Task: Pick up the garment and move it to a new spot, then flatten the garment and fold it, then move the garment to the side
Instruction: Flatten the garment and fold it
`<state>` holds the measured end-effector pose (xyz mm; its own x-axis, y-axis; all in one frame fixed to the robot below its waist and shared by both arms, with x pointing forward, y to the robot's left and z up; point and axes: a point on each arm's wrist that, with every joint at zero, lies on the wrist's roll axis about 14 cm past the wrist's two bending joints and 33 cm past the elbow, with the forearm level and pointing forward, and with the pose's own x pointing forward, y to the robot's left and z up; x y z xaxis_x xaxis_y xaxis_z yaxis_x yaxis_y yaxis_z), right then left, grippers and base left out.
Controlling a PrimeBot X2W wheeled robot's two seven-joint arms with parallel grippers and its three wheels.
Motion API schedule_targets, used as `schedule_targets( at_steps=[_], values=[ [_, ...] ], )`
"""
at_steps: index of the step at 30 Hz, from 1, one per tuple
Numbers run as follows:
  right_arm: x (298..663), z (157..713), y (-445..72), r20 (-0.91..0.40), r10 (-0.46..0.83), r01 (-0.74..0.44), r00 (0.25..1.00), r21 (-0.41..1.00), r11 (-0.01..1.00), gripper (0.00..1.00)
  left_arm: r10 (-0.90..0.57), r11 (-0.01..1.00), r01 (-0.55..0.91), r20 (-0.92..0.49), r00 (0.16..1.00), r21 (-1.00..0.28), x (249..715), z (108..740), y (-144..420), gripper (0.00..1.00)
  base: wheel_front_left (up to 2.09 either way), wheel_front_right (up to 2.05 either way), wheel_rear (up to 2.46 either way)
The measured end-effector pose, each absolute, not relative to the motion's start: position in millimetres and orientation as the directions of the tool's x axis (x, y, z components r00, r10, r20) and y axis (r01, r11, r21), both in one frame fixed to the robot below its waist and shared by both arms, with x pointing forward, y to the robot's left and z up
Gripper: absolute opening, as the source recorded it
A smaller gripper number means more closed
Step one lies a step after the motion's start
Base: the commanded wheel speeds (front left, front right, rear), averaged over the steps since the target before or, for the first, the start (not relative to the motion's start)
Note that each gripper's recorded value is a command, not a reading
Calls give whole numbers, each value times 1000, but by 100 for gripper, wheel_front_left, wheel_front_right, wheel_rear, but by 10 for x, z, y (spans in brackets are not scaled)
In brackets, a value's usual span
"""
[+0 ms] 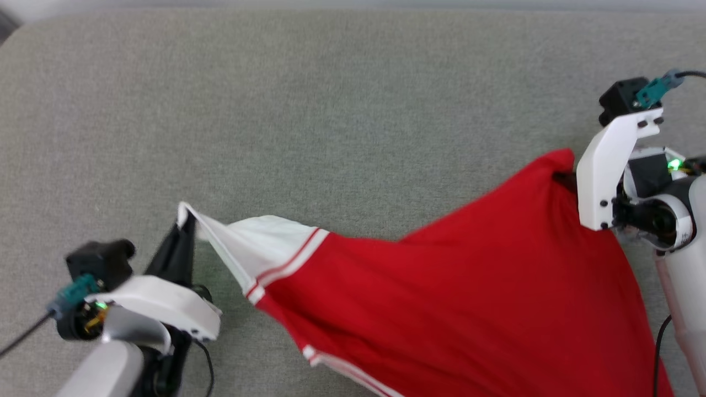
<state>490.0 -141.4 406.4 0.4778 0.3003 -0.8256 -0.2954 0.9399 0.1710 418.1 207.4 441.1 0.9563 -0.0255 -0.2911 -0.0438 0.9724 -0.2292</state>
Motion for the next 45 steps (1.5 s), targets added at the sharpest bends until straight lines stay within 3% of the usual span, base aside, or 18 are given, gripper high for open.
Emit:
schedule_targets(
  at_steps=[7,17,23,31,45],
  values=[
    [5059,4804,-1549,-681,284,-287,675,112,951,0,-62,970,37,-95,994,-241,4588,5268,2109,0,0,0,0],
    [5131,5876,-1859,-477,212,-239,853,3,971,0,-93,965,124,138,986,-232,5140,6492,2026,0,0,0,0],
    [5196,6305,-2016,-378,167,-202,910,-54,978,0,-100,969,145,217,971,-201,5394,6980,1939,0,0,0,0],
    [5574,6866,-2123,-198,133,-162,971,-134,978,0,-79,975,145,348,934,-168,5847,7649,2002,0,0,0,0],
    [6413,7051,-2194,28,118,-109,993,-219,970,0,-57,988,117,453,890,-105,6767,7788,2082,0,0,0,0]
  ],
)
